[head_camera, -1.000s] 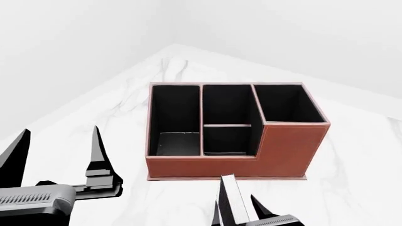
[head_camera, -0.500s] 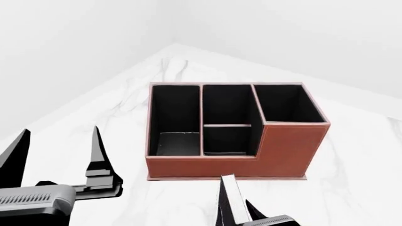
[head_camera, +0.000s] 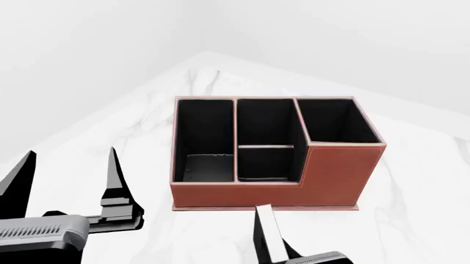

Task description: Pick up the book and place it in the right compartment of the caddy.

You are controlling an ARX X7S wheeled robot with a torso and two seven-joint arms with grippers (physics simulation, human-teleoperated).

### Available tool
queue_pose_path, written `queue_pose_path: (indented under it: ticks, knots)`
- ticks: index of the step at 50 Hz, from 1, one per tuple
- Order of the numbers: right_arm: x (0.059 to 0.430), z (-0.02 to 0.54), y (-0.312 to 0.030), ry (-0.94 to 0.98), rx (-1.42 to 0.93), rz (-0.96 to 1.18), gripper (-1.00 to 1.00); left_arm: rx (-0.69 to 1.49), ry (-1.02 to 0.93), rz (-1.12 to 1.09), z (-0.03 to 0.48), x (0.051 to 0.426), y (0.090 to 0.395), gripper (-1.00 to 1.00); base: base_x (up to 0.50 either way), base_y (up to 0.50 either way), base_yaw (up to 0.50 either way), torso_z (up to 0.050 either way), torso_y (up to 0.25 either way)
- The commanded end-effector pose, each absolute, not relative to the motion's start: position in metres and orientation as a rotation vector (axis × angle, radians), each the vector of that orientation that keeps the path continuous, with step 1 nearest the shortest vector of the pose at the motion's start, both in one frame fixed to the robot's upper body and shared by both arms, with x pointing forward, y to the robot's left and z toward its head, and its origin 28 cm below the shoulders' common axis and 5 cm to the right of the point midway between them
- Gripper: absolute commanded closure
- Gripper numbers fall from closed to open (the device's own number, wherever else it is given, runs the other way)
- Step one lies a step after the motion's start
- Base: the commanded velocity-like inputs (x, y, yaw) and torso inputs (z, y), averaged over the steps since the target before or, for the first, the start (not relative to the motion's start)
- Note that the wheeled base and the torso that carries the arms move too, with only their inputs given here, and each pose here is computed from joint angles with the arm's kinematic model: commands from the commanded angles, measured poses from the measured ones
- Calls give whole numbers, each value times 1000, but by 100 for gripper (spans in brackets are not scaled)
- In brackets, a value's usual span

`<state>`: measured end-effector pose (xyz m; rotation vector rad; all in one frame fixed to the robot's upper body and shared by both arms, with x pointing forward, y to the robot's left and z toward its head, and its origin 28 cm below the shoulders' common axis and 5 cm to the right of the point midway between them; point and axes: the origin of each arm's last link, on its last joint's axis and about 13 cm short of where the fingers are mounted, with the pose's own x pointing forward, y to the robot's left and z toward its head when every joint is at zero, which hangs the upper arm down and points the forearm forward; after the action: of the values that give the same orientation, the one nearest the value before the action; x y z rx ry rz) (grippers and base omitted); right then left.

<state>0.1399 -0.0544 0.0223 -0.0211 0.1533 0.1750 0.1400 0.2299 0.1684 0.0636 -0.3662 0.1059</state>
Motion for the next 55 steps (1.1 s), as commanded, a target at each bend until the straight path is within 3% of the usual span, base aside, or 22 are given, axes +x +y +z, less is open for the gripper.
queue_pose_path:
  ticks: [1,55]
  knots:
    - [143,39,-56,90,-34,182,100,64,-365,106,168,141,230,-100,0,0,0,0,0]
    - [189,211,-89,-47,-11,297,100,73,-363,114,167,142,230,-100,0,0,0,0,1]
